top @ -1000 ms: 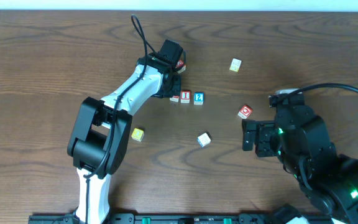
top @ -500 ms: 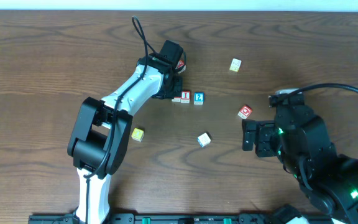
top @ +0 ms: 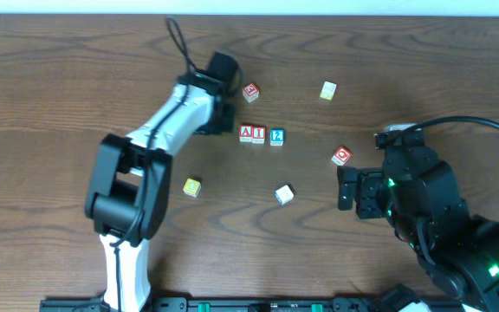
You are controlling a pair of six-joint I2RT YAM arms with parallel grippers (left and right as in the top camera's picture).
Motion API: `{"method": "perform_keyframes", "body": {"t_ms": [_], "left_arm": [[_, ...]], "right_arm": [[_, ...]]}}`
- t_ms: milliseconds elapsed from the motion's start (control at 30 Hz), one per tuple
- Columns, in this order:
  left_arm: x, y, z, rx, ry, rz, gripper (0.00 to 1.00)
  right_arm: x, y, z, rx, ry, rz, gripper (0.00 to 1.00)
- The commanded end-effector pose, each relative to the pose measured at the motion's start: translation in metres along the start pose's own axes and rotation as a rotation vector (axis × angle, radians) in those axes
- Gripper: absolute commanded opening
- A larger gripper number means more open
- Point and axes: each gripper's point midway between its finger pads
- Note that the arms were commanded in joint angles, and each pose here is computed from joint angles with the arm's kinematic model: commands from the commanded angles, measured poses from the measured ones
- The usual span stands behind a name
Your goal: Spell out Ai2
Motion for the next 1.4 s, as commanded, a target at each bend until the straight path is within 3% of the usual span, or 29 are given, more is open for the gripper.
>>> {"method": "perform_keyframes", "body": {"t_ms": [0, 200, 400, 533, 733, 1000, 1100, 1233, 1367], "left_arm": [[0.04, -0.057, 0.049, 0.082, -0.058, -0.171, 0.06], [0.065, -0.113, 0.127, 0.089, -0.231, -0.357, 0.06], [0.057, -0.131, 0.16, 0.115, -0.296, -0.379, 0.06], [0.051, -0.135, 0.166, 0.121, -0.285, -0.367, 0.06], [0.048, -0.134, 0.164, 0.116, -0.282, -0.354, 0.06], [0.052, -0.136, 0.165, 0.117, -0.282, -0.372, 0.06], [0.053, -0.136, 0.165, 0.117, -0.283, -0.375, 0.07], [0.052, -0.136, 0.165, 0.118, -0.282, -0.374, 0.07], [0.049, -0.134, 0.164, 0.117, -0.279, -0.36, 0.09]], "right_arm": [[0.002, -0.001, -0.003, -0.013, -0.009, -0.01, 0.99], [0.002, -0.001, -0.003, -0.013, -0.009, -0.01, 0.99], [-0.021, -0.002, -0.019, -0.073, -0.07, 0.083, 0.99], [-0.028, -0.003, -0.024, -0.093, -0.081, 0.115, 0.99], [-0.073, -0.019, -0.058, -0.21, -0.194, 0.321, 0.99], [-0.074, -0.019, -0.059, -0.212, -0.197, 0.322, 0.99], [-0.042, -0.01, -0.052, -0.217, -0.206, 0.175, 0.99], [0.002, 0.001, 0.019, 0.099, -0.054, 0.01, 0.99], [0.058, 0.01, 0.047, 0.163, 0.033, -0.194, 0.99]]}}
Point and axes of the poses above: each gripper's point midway between its finger pads, its own y axis out along the fingers, its own z axis along the line the jaws close on, x = y × z, and after that the axes turned 11 degrees about y, right-handed
